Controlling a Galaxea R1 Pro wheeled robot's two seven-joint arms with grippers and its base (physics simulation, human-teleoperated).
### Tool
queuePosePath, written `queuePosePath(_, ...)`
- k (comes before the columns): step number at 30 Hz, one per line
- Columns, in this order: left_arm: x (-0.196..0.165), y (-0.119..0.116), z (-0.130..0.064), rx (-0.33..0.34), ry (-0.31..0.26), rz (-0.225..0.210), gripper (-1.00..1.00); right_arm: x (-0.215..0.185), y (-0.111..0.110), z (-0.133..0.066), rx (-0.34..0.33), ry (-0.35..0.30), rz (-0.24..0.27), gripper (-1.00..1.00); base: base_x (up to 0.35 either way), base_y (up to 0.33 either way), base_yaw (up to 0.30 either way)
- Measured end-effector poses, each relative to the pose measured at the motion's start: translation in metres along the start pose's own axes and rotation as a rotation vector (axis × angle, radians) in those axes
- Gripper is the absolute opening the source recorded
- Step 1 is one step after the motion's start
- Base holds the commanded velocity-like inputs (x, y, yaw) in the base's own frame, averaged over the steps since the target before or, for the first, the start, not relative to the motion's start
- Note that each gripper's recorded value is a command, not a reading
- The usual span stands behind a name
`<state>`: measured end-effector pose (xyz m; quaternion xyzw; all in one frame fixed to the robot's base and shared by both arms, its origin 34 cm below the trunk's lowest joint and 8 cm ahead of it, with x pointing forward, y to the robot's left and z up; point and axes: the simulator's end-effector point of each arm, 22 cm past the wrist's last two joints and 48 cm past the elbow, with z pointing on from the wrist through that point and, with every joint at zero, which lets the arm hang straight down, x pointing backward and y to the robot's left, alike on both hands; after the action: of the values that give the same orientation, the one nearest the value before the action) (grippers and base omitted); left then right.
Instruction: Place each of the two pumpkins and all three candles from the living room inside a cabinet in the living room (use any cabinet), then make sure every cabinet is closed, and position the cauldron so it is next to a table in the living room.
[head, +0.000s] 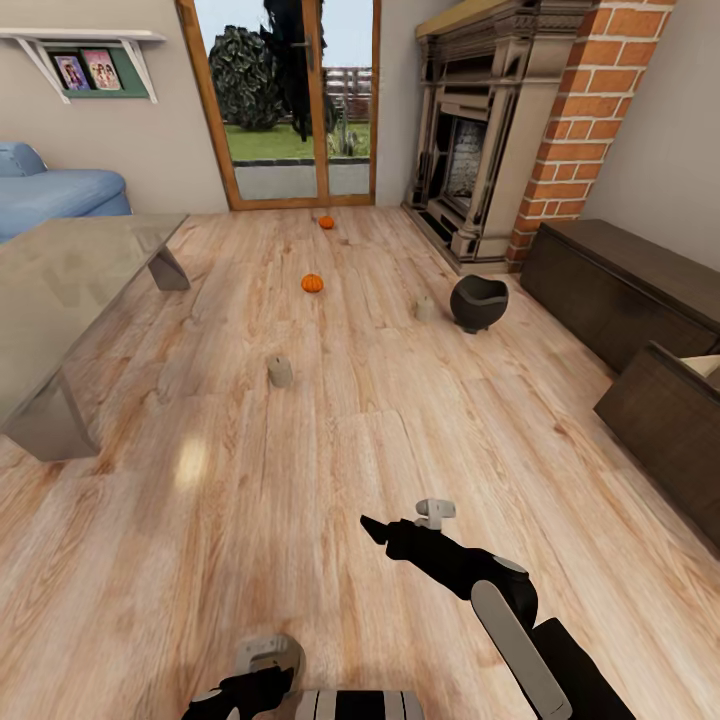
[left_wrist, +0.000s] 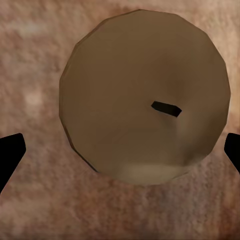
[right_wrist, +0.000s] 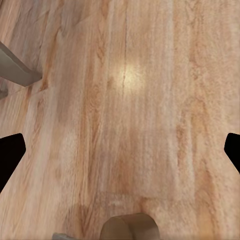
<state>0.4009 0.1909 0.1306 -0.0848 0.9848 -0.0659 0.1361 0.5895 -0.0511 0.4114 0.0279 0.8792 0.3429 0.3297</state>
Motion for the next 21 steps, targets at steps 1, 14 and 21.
queuePosePath(1, 0.0001, 0.0, -0.0001, 0.0, 0.0, 0.001, 1.0, -0.0001, 0.0, -0.0001, 0.0, 0.0, 0.0, 1.0, 0.141, 0.0, 0.0)
queuePosePath(14, -0.0002, -0.0001, -0.0002, 0.0, -0.001, 0.003, 1.0, 0.0004, -0.0003, 0.0, 0.001, 0.001, 0.0, 1.0, 0.1, 0.0, 0.0)
queuePosePath(21, 0.0, 0.0, 0.0, -0.001, 0.0, 0.004, 1.0, 0.0004, -0.0005, 0.0001, 0.001, 0.001, 0.001, 1.0, 0.06, 0.0, 0.0)
